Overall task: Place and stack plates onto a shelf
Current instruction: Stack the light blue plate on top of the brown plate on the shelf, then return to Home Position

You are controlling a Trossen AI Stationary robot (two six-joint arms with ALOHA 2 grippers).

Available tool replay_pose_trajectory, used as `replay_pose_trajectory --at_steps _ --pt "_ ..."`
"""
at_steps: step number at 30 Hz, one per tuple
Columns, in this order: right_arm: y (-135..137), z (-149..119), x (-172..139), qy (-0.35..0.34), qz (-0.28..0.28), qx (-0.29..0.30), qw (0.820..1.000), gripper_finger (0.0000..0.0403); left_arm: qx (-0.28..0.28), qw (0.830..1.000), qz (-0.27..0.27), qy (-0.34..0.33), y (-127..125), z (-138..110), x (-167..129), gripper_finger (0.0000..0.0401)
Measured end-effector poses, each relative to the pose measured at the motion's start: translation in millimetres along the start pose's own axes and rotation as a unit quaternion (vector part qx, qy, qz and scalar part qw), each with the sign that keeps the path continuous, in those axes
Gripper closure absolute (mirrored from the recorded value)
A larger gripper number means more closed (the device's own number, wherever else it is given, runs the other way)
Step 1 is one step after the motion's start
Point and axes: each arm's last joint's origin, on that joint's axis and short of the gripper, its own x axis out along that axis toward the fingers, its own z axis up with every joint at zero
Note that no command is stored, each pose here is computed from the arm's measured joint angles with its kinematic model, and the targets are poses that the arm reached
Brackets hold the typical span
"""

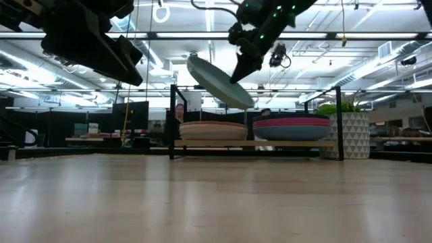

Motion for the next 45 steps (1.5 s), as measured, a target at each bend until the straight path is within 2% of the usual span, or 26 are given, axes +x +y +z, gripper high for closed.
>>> replay_pose_trajectory --at_steps 7,14,24,30,36,40,45 --pt "-40.1 16.7 23.2 -0.017 0.012 0.015 1.000 0.0388 -0.030 0.999 0.002 -0.012 -0.1 2.2 0.0 0.0253" --pt "-76.2 22.4 54.3 0.033 0.008 0.039 0.999 0.0388 -0.048 0.999 -0.002 -0.012 -2.2 2.0 -0.4 0.0253" --pt "-95.9 5.9 86.2 0.107 0.024 0.059 0.992 0.0378 -0.053 0.999 -0.003 -0.010 -3.2 1.6 -0.6 0.0253" --pt "-96.8 6.2 84.5 0.108 0.024 0.054 0.992 0.0339 -0.052 0.999 -0.003 -0.011 -3.3 1.6 -0.6 0.0253" --pt "-95.2 19.3 74.2 0.088 0.016 0.043 0.995 0.0302 -0.052 0.999 -0.003 -0.011 -3.3 1.6 -0.6 0.0253" --pt "-78.4 23.8 74.4 0.088 0.057 0.015 0.994 0.0293 -0.055 0.998 -0.003 -0.010 -3.2 1.6 -0.6 0.0253" --pt "-49.9 19.0 83.2 0.123 0.096 -0.005 0.988 0.0294 -0.060 0.998 -0.002 -0.001 -3.1 -0.3 -0.6 0.0253"
